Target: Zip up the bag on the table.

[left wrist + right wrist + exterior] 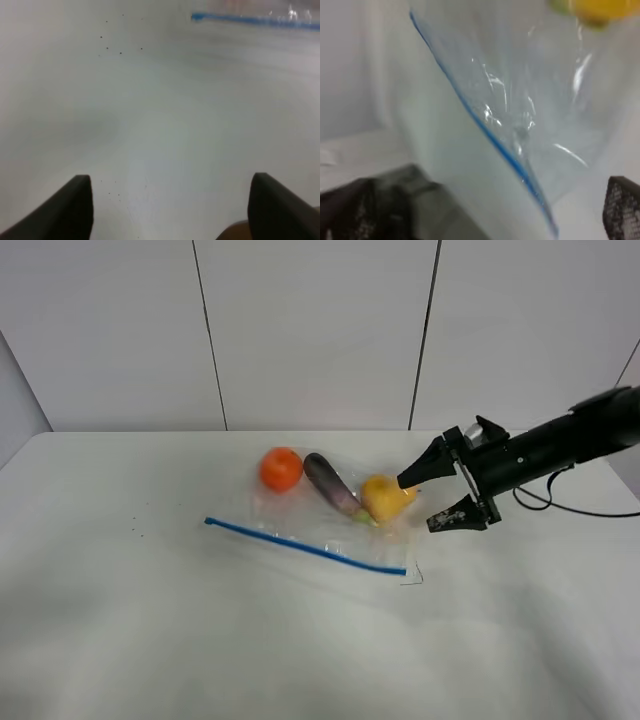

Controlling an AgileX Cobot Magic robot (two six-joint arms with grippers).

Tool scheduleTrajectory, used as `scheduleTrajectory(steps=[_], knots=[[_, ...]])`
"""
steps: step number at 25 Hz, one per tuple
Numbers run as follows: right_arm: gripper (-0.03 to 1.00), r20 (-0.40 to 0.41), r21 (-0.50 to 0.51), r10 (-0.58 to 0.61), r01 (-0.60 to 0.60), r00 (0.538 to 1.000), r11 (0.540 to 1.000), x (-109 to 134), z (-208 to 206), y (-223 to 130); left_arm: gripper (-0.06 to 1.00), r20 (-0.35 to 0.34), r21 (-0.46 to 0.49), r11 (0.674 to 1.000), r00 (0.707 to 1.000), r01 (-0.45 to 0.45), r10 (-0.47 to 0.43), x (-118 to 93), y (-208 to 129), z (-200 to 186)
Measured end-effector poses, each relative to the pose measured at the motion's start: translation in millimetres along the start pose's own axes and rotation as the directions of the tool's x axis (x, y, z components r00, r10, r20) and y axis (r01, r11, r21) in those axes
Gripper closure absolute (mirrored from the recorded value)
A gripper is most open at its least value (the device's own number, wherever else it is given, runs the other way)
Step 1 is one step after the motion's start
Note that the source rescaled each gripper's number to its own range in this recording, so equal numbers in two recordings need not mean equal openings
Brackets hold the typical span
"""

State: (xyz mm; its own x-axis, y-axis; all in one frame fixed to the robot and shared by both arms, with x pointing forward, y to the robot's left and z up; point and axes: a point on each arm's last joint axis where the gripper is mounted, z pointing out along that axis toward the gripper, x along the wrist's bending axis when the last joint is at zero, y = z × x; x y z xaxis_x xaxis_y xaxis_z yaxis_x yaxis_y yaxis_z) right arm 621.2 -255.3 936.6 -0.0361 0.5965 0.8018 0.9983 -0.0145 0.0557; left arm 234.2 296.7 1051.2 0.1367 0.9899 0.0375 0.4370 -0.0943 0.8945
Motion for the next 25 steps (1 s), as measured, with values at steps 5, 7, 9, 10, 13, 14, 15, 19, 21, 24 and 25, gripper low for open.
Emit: scheduleTrajectory(steps=[5,7,9,10,13,14,15,19,21,24,25], knots=[[-0.03,0.353,0.009,-0.065,0.067,0.933,0.998,18.5,-44.3,23.6,-0.06,0.000,0.000,1.000,1.000,0.000,0.000,0.0,0.0,0.0],[-0.03,0.482,-0.006,-0.074,0.087,0.873,0.996,23.4,-62.1,31.2,-0.06,0.000,0.000,1.000,1.000,0.000,0.000,0.0,0.0,0.0],[-0.03,0.593,-0.014,-0.067,0.093,0.802,0.996,23.2,-76.0,35.8,-0.06,0.000,0.000,1.000,1.000,0.000,0.000,0.0,0.0,0.0],[-0.03,0.635,-0.018,-0.061,0.094,0.770,0.995,22.5,-81.1,37.3,-0.06,0.000,0.000,1.000,1.000,0.000,0.000,0.0,0.0,0.0],[-0.03,0.690,-0.019,-0.045,0.080,0.722,0.997,19.4,-87.0,37.0,-0.06,0.000,0.000,1.000,1.000,0.000,0.000,0.0,0.0,0.0],[-0.03,0.696,-0.020,-0.045,0.082,0.717,0.996,20.7,-88.8,36.3,-0.06,0.000,0.000,1.000,1.000,0.000,0.000,0.0,0.0,0.0],[-0.03,0.697,-0.024,-0.042,0.082,0.715,0.996,21.8,-89.8,35.9,-0.06,0.000,0.000,1.000,1.000,0.000,0.000,0.0,0.0,0.0],[-0.03,0.703,-0.048,-0.043,0.108,0.709,0.993,33.9,-99.1,32.4,-0.06,0.000,0.000,1.000,1.000,0.000,0.000,0.0,0.0,0.0],[-0.03,0.706,-0.059,-0.046,0.123,0.707,0.991,40.2,-103.7,30.3,-0.06,0.000,0.000,1.000,1.000,0.000,0.000,0.0,0.0,0.0],[-0.03,0.708,-0.069,-0.049,0.138,0.705,0.988,46.5,-108.3,28.1,-0.06,0.000,0.000,1.000,1.000,0.000,0.000,0.0,0.0,0.0],[-0.03,0.708,-0.072,-0.050,0.142,0.704,0.987,48.2,-109.5,27.4,-0.06,0.000,0.000,1.000,1.000,0.000,0.000,0.0,0.0,0.0]])
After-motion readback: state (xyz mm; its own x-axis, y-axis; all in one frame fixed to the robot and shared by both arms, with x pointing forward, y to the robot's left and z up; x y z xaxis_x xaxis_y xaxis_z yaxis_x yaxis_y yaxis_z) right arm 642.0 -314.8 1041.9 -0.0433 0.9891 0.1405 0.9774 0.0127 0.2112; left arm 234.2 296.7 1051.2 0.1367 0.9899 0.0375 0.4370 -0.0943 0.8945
